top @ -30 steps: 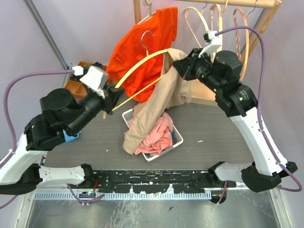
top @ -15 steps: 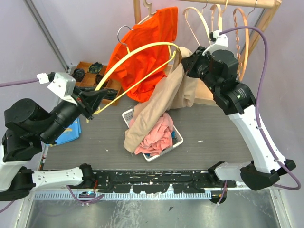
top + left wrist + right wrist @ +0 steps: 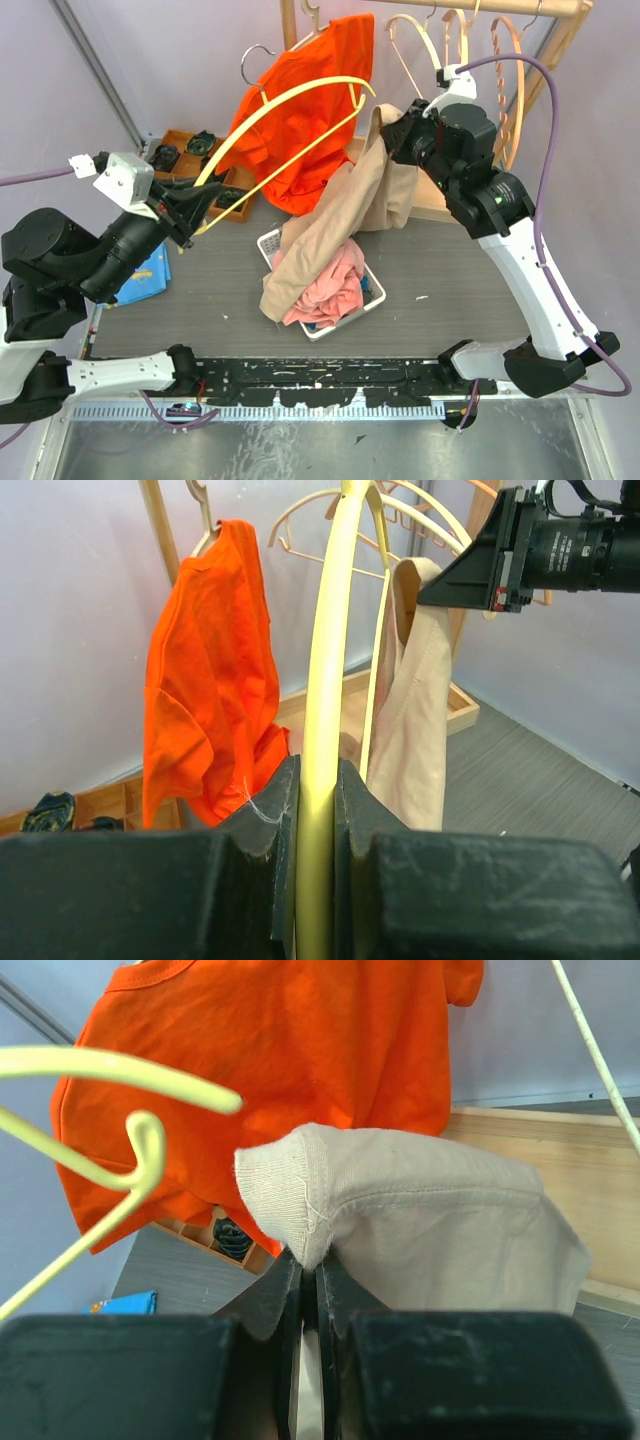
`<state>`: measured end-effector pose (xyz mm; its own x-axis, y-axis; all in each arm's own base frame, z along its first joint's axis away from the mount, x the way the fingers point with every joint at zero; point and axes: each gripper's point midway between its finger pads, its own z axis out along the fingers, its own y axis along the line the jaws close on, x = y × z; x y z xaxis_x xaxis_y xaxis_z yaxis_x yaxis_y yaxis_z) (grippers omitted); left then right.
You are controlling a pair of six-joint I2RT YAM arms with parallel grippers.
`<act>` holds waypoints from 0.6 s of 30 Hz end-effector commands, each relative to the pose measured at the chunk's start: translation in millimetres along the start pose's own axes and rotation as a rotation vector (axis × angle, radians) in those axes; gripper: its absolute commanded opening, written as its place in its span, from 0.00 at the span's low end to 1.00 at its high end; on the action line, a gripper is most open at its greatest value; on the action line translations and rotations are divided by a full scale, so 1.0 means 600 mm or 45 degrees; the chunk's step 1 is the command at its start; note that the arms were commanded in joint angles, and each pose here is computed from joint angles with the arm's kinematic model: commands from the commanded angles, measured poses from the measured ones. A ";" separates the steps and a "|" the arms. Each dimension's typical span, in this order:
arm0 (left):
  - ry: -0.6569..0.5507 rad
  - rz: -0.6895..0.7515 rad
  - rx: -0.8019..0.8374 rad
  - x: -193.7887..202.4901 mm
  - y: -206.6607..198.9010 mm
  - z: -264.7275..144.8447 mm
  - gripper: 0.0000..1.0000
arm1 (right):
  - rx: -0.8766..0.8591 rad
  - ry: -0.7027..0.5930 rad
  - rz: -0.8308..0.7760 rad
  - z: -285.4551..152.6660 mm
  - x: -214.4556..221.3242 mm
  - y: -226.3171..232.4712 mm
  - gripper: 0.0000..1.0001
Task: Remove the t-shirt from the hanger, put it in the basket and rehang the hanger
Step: Remove the T-shirt from the hanger, then place the hanger on the clothesline.
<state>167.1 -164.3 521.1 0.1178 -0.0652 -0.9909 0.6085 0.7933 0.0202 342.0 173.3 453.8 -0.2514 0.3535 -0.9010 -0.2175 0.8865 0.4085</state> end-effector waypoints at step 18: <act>-0.063 0.116 -0.356 -0.045 0.017 0.142 0.00 | -0.539 0.037 -0.026 -0.109 0.015 0.101 0.01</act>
<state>222.3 -211.8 529.8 0.1596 0.0496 -0.9859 0.4392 0.8909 0.1160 297.6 210.9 437.5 -0.3746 0.2904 -0.8805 -0.4581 0.7677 0.4481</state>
